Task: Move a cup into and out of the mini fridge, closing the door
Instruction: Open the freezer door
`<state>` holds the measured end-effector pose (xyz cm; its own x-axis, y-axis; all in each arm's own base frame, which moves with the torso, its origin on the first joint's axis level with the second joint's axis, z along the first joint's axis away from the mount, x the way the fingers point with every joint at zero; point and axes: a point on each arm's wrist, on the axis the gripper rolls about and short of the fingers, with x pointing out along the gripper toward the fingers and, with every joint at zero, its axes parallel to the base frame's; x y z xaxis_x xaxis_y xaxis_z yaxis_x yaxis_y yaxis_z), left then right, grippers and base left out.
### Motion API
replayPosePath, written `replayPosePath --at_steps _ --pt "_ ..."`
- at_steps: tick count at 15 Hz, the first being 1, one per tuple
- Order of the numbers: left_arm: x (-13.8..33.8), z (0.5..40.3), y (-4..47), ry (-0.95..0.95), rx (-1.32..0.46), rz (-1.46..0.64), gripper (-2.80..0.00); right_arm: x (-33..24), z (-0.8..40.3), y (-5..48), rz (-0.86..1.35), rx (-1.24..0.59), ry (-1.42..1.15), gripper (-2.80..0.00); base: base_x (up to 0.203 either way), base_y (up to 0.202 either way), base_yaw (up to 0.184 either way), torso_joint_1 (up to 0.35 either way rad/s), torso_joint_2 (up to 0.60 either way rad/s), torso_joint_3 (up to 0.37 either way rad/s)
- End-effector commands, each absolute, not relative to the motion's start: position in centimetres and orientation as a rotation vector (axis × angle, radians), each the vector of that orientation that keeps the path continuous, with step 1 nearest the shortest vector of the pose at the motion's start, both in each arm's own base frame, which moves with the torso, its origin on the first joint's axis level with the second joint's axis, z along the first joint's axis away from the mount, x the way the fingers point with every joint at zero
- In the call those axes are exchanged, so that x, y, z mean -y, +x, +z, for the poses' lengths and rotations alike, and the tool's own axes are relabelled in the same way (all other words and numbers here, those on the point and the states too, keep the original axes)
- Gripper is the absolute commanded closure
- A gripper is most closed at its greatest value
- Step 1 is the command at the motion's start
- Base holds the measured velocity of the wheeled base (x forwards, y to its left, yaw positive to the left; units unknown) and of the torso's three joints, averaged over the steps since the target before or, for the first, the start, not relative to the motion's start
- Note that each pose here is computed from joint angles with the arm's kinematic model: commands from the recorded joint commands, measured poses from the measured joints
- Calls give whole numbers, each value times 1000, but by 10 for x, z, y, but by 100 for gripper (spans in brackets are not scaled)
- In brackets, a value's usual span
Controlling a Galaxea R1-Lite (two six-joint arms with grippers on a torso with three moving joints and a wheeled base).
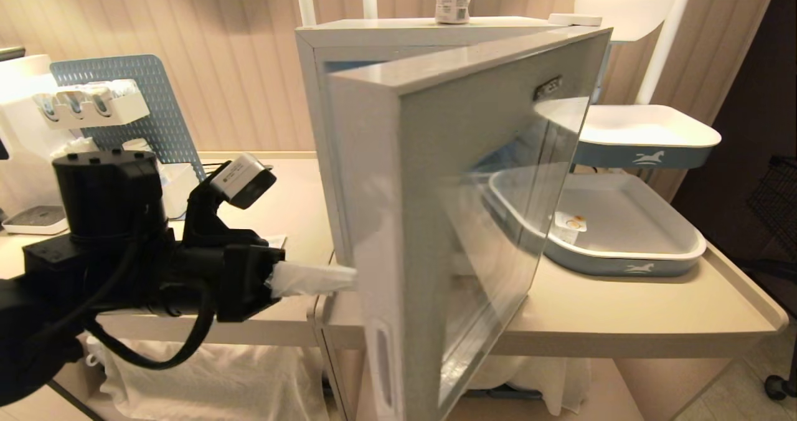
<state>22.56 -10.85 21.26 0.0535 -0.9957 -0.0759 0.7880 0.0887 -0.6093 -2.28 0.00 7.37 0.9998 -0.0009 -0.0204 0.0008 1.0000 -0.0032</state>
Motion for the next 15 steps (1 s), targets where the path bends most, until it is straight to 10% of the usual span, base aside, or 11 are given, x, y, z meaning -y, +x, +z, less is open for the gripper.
replayPosePath --at_steps 1,9,15 --pt "117 217 226 -452 -577 -1585 0 0 73 -23 -2 -21 -3 0 0 0 0 0 0 0" --pt "211 212 212 -379 -656 -1789 0 0 74 -23 -2 -20 -3 0 0 0 0 0 0 0" --pt "98 336 178 -470 -235 -646 0 0 74 -23 -1 -20 -5 0 0 0 0 0 0 0"
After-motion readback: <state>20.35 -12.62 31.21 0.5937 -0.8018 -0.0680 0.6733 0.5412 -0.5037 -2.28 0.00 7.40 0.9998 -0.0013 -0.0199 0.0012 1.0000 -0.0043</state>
